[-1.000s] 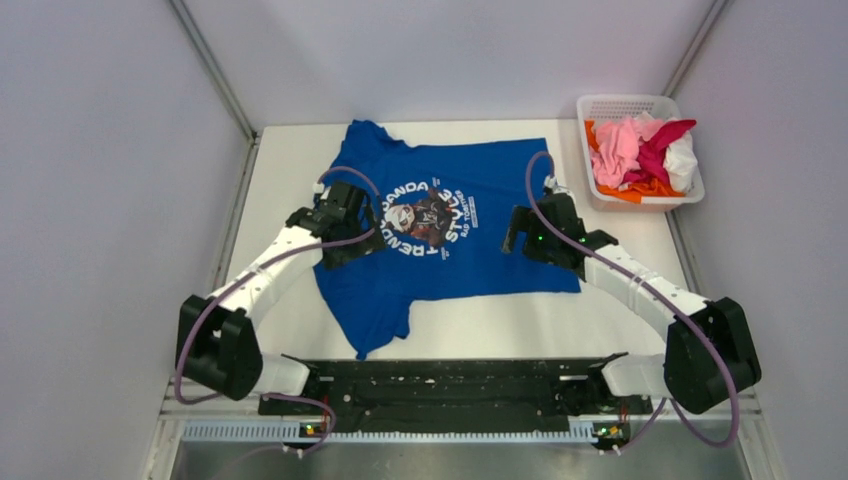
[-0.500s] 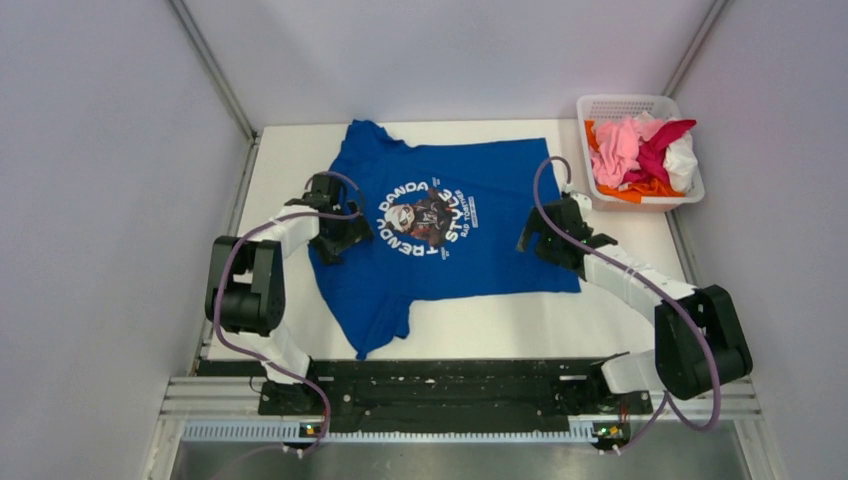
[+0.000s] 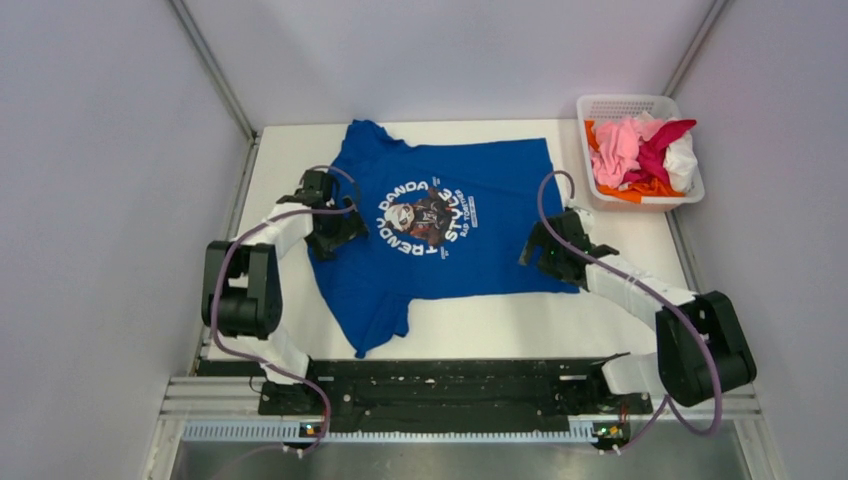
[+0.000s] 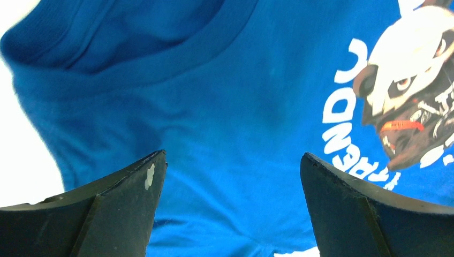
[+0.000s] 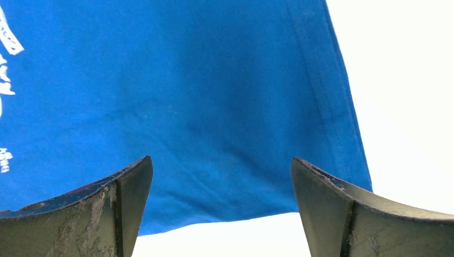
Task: Fold and stack the t-shirts
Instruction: Flatten out the tshirt, then grab the side of the flattened tshirt closest away from the robot with both arms
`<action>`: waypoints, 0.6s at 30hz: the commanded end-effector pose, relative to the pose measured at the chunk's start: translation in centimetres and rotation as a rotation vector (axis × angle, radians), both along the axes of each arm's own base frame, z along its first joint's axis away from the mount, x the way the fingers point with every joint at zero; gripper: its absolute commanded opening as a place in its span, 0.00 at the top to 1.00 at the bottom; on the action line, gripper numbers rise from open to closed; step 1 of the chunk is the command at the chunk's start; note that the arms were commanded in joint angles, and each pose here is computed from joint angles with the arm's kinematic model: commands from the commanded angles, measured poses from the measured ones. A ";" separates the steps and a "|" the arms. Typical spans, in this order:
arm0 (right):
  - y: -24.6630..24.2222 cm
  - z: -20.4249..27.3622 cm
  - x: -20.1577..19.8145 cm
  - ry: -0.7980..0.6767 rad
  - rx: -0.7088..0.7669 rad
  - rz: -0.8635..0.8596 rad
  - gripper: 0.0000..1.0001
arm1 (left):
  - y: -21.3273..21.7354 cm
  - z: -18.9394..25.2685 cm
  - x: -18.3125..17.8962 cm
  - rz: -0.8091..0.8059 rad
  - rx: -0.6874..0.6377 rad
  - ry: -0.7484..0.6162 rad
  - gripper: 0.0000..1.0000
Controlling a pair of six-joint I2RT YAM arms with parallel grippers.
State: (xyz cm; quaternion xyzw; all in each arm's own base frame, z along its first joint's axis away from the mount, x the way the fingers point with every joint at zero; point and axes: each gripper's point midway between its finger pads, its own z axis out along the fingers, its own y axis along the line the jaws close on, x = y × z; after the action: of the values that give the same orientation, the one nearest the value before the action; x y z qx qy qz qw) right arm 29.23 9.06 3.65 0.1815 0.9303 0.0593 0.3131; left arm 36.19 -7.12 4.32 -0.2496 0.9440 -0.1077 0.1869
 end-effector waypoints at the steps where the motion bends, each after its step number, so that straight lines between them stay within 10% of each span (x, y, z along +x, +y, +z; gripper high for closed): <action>1: -0.9 3.9 0.7 -0.120 0.024 -0.071 0.01 | -0.7 4.2 -4.4 -0.048 0.017 -0.033 0.01; 10: -2.5 5.3 -1.5 -0.161 0.009 -0.112 0.01 | -2.9 3.7 -21.4 -0.195 0.076 0.113 0.05; 18: -2.9 4.6 -2.1 -0.142 -0.009 -0.116 0.01 | -5.0 1.0 -26.2 -0.181 0.000 0.229 0.25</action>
State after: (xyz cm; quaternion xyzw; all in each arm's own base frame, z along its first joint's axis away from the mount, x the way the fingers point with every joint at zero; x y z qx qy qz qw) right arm 27.20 6.88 8.02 0.2189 0.8985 0.0595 0.3757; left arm 11.84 -12.40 7.21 -0.1297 0.9779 -0.1188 0.1133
